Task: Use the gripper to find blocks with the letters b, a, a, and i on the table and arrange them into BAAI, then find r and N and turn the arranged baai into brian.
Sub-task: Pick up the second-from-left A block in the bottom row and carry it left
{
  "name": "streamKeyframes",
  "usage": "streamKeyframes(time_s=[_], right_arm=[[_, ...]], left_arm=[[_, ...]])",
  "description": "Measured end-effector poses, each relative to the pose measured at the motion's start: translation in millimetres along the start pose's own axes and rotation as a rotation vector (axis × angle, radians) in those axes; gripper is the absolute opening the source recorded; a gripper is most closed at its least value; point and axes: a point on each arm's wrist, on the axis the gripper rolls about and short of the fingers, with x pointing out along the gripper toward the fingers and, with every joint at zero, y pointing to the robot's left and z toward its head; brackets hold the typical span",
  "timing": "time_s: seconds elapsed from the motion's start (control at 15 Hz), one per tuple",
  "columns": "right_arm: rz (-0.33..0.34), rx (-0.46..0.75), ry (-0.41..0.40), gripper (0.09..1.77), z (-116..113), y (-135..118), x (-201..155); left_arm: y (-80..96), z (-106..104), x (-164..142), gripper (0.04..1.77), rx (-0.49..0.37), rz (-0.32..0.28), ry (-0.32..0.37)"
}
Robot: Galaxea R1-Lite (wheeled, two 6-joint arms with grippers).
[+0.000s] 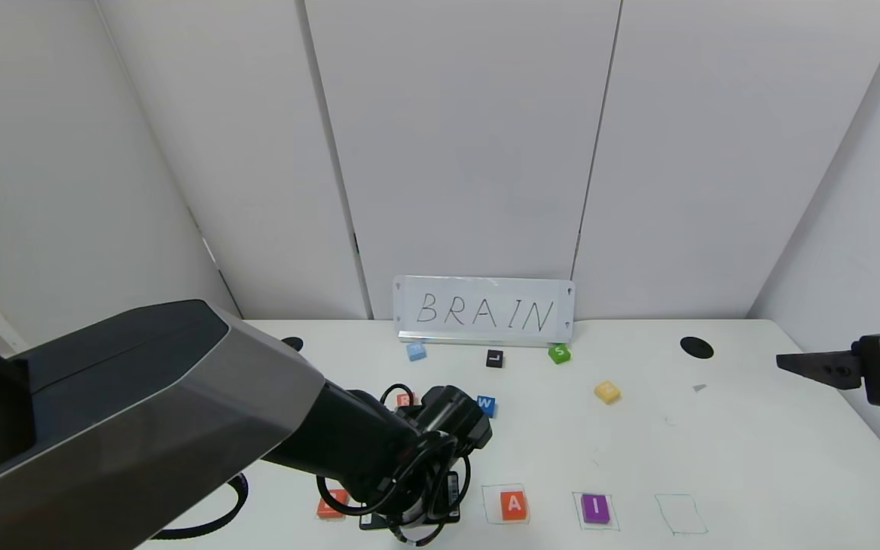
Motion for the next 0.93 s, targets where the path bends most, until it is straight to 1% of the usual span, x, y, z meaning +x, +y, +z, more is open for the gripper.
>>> streamKeyframes(time_s=[0.4,0.6,0.73,0.93], right_arm=[[0.008,-0.006,-0.002,1.71,-1,2,-1],[0.009,-0.008,-0.009,1.71,-1,2,-4],[0.009,-0.008,-0.009,1.71,-1,2,-5],[0.013,-0.010,-0.007,1.71,-3,3,-4]], left_arm=[[0.3,0,-1,0.50,0.003,0.004,-0.001],[1.2,4,-12,0.50,0.006,-0.013,-0.019],[5.0,8,-22,0.50,0.019,-0.025,-0.033],[21.5,16,-41,0.50,0.056,-0.028,-0.030]])
